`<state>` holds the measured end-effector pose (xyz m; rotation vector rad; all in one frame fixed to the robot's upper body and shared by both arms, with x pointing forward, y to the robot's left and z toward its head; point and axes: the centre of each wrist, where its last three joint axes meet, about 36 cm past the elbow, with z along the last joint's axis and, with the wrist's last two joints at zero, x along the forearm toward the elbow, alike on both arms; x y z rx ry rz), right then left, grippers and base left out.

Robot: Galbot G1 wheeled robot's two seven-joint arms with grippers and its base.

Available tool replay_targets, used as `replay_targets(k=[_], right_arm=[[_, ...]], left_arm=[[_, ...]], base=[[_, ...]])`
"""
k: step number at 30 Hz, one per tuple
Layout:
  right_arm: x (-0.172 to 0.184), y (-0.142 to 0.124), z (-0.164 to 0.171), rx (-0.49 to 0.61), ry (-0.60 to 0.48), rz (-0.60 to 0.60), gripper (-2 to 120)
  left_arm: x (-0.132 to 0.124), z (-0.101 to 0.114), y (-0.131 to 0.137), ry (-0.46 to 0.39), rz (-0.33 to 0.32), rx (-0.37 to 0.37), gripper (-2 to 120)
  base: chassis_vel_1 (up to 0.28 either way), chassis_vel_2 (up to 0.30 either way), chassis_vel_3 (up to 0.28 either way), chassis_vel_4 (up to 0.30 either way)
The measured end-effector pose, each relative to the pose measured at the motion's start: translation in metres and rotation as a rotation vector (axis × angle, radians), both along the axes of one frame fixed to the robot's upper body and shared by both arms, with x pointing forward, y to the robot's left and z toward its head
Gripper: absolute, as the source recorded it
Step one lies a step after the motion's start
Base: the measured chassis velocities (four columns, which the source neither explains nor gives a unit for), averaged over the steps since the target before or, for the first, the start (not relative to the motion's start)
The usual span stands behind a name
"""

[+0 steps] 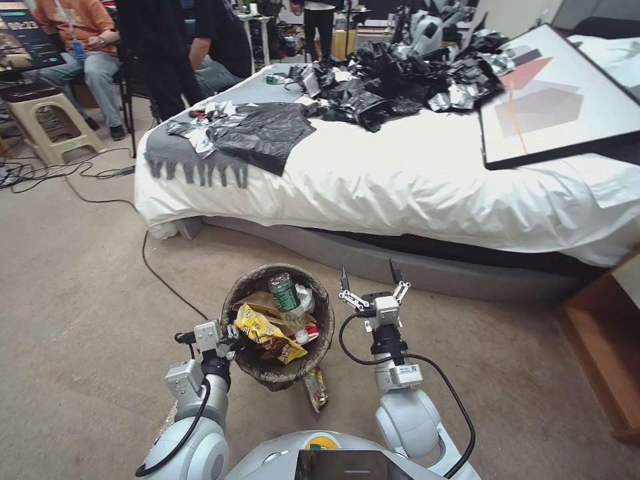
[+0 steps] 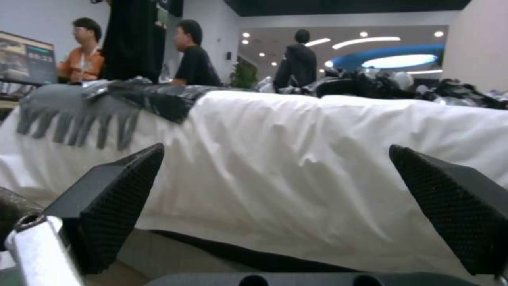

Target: Pick up the trash bin, then pick up the garbage from the floor and place it into the trash bin.

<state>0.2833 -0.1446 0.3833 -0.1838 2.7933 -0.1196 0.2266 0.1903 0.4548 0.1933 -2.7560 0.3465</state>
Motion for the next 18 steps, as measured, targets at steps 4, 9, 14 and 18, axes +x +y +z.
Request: replay_targets(k=[4, 9, 14, 18], right_arm=[[0.0, 0.0, 0.0, 0.0, 0.0, 0.0, 100], [-0.0004, 0.0, 0.0002, 0.001, 0.0, -0.001, 100], [-0.0006, 0.0, 0.0004, 0.001, 0.0, -0.002, 100], [-0.0006, -0.0001, 0.0008, 0.001, -0.001, -0.003, 100]], left_arm=[[0.0, 0.0, 0.0, 0.0, 0.0, 0.0, 0], [-0.0002, -0.0001, 0.0002, 0.0, -0.001, 0.001, 0], [-0.0003, -0.0001, 0.0003, -0.001, -0.001, 0.002, 0], [-0.0001, 0.0002, 0.0004, -0.002, -0.001, 0.002, 0]], base=[[0.067, 0.077, 0.081, 0.075], [0.082, 0.077, 0.069, 0.085], [0.079, 0.083, 0.07, 0.074], [0.077, 0.074, 0.075, 0.07]])
